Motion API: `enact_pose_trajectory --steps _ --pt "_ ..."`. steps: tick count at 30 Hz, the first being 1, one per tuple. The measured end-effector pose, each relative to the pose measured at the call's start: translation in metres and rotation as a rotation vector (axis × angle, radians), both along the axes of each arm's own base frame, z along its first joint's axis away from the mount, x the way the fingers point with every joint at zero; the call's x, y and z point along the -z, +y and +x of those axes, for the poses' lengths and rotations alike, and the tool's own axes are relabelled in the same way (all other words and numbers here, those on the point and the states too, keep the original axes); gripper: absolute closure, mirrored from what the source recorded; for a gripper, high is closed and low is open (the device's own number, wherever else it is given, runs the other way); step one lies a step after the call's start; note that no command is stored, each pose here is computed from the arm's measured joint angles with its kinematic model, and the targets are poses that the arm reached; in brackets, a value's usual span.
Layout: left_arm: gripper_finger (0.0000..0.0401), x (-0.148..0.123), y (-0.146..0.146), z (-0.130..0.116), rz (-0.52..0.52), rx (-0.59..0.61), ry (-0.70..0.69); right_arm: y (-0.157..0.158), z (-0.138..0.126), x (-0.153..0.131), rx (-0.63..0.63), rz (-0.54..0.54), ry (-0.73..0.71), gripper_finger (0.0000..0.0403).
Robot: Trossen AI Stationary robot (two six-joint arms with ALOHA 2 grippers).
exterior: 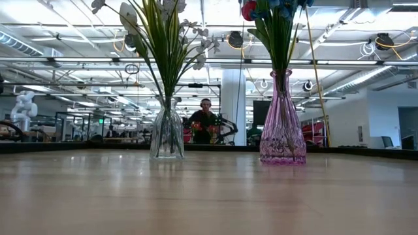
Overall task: Sort flowers into vase by color
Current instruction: Put the white flower into the transparent vase
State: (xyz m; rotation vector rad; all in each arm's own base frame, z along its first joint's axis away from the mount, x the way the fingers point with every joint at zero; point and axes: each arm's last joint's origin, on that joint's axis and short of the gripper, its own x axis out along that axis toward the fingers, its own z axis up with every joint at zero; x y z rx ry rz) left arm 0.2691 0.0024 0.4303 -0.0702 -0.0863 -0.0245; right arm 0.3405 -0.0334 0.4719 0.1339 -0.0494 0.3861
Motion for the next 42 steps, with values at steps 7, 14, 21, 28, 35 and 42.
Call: enact_pose_trajectory --steps 7,14,21,28,35,42 --pt "0.0258 0.002 0.0 0.001 -0.035 0.026 0.02 -0.001 0.004 0.008 0.064 -0.023 0.054 0.0402" --pt "0.0258 0.008 0.004 -0.001 -0.053 0.024 0.089 0.002 0.005 0.012 0.065 -0.027 0.084 0.0402" --pt "0.0258 0.0 0.011 -0.009 -0.051 -0.002 0.05 0.001 0.005 0.015 0.079 -0.024 0.118 0.0402" --pt "0.0258 0.0 0.011 -0.012 -0.051 0.02 0.052 0.0 0.005 0.015 0.114 -0.024 0.122 0.0403" --pt "0.0258 -0.002 0.011 -0.015 -0.049 0.04 0.053 0.0 0.004 0.015 0.118 -0.025 0.123 0.0403" --pt "0.0258 -0.009 0.01 -0.031 -0.047 0.042 0.043 0.0 0.002 0.013 0.119 -0.027 0.114 0.0403"
